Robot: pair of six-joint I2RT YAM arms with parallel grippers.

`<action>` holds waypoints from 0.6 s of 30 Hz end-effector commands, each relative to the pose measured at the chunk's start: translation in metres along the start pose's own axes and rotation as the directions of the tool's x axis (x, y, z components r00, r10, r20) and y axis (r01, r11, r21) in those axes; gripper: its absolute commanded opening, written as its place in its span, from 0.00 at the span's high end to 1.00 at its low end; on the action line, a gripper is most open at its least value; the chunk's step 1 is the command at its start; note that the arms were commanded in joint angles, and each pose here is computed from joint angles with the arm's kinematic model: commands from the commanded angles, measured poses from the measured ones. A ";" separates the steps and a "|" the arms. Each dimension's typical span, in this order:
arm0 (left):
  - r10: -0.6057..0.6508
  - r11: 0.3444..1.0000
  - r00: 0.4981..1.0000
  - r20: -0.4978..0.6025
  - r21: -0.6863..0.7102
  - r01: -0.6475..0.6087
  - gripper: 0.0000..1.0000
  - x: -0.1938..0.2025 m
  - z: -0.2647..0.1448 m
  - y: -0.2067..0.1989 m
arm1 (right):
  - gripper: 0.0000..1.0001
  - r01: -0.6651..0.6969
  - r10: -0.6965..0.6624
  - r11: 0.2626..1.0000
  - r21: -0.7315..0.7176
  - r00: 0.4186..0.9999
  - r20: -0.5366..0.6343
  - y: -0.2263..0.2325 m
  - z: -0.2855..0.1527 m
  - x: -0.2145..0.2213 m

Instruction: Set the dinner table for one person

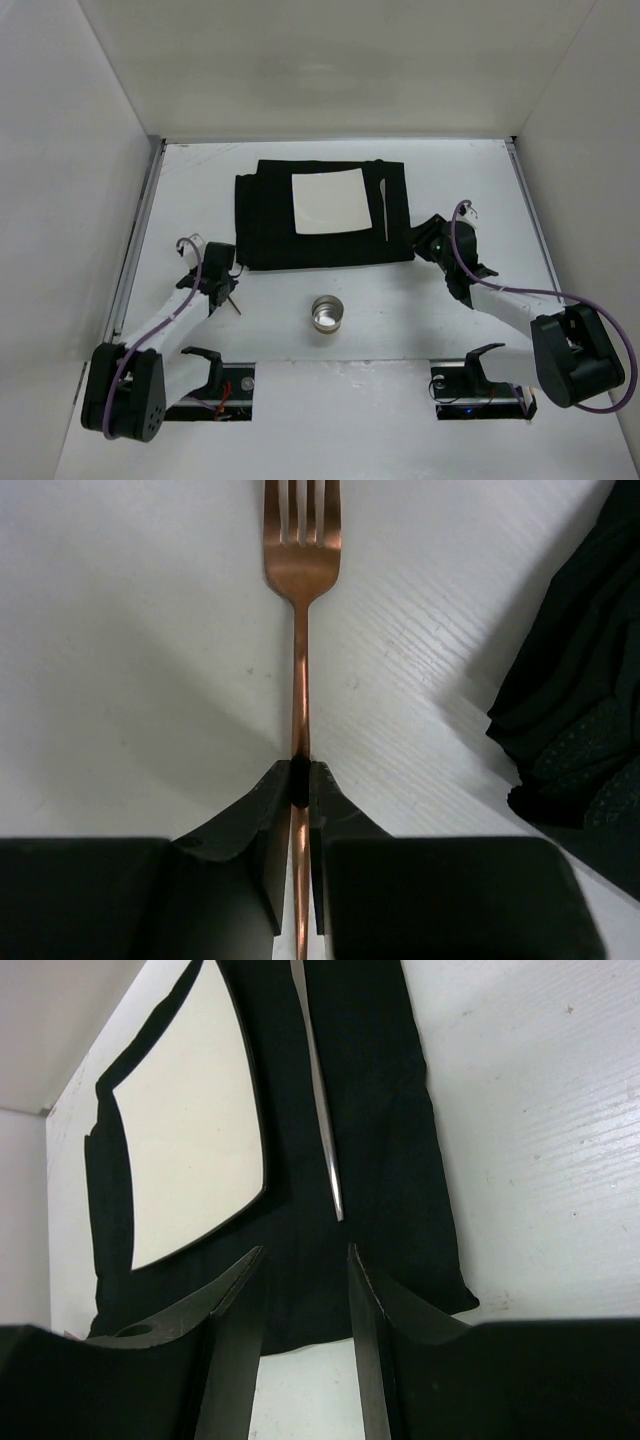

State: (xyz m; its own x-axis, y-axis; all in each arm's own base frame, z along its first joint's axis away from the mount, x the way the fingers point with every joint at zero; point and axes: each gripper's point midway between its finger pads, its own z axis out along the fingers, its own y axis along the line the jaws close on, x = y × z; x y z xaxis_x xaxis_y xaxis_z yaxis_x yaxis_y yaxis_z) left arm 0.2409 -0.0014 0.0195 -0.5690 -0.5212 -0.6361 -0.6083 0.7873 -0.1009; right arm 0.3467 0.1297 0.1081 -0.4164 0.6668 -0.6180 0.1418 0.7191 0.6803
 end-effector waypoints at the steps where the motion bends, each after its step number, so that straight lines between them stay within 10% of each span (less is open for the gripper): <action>1: -0.029 0.998 0.997 0.071 0.060 0.025 0.97 -0.017 -0.020 -0.002 | 0.57 0.007 -0.003 0.996 -0.089 0.999 0.052 0.030 0.000 -0.019; 11: 0.271 0.893 0.894 0.357 0.253 -0.372 0.96 -0.083 -0.078 -0.143 | 0.57 0.016 -0.013 0.998 -0.067 0.999 0.038 0.026 0.007 -0.013; 18: 0.411 0.793 0.842 0.349 0.319 -0.519 0.95 -0.094 -0.026 -0.227 | 0.57 0.024 -0.022 0.998 -0.054 0.999 0.049 0.024 0.009 -0.013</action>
State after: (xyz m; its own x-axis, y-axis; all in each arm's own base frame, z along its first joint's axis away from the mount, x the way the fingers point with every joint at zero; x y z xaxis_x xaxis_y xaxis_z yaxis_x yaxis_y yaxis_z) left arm 0.3823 -0.1285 0.1155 -0.5563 -0.0699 -0.8281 -0.1139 0.9935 -0.0073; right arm 0.3481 0.1346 0.1030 -0.4332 0.6537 -0.6205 0.1420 0.7293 0.6693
